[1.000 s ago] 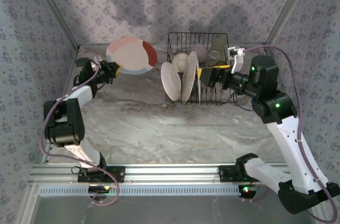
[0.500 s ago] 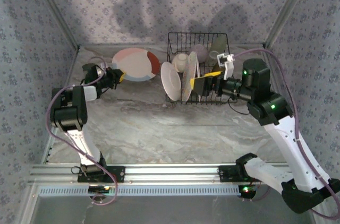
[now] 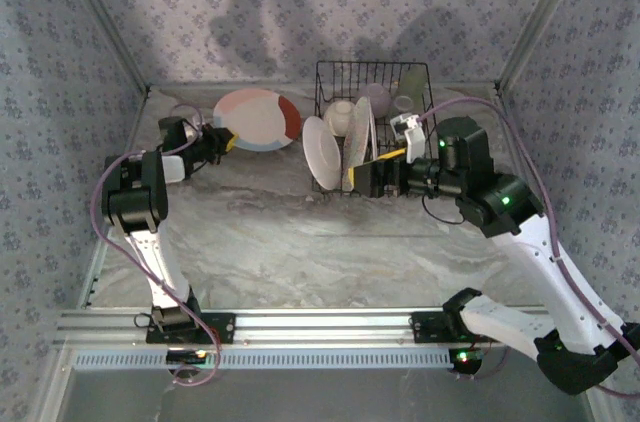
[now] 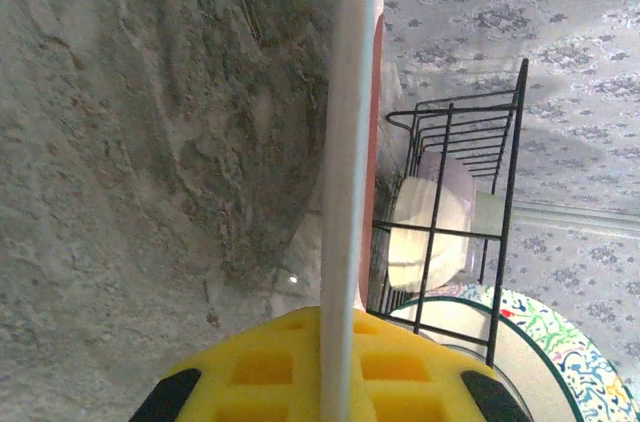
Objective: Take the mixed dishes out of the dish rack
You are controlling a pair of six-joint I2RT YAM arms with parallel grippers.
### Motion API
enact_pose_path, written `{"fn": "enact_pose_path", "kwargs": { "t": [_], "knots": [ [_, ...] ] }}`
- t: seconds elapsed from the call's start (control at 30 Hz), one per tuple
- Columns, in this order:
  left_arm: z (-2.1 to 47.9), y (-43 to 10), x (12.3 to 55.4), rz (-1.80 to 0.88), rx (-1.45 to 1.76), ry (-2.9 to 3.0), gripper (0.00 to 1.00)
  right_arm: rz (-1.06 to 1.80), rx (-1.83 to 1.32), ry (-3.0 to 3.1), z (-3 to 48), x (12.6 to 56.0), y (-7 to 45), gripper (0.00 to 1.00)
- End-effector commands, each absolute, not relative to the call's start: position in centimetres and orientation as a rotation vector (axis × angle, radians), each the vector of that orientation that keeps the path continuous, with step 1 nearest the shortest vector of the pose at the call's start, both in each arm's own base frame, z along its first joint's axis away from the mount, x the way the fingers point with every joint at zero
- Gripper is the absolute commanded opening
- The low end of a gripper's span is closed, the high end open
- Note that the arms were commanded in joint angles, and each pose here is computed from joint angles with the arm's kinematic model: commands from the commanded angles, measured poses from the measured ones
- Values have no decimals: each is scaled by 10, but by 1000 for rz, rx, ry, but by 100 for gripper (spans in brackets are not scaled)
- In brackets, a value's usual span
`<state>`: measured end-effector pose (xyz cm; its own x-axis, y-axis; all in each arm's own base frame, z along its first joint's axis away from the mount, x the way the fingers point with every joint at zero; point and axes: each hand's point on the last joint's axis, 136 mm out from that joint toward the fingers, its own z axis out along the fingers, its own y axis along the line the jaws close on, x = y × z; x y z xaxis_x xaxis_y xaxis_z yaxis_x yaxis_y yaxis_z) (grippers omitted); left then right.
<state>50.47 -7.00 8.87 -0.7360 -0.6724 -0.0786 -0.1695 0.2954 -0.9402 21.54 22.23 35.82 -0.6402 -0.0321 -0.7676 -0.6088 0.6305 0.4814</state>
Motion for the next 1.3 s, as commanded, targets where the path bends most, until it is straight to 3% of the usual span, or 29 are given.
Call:
{"fn": "enact_pose_path", "kwargs": {
  "t": [0.0,0.37,0.5,1.03,1.27],
  "knots": [
    [108,-65,516,-1450,-620,2059,0,930,-518,2091,364,214,220,100],
    [92,-55,521,-1446,-658,2091,0,891,-526,2105,358,213,221,100],
    [91,-52,522,-1444,-668,2092,5,887,-523,2106,358,214,221,100],
    [86,-38,521,-1401,-728,2092,47,833,-489,2124,357,220,218,100],
    [84,-29,519,-1358,-766,2100,71,753,-415,2155,355,226,205,100]
  ]
}}
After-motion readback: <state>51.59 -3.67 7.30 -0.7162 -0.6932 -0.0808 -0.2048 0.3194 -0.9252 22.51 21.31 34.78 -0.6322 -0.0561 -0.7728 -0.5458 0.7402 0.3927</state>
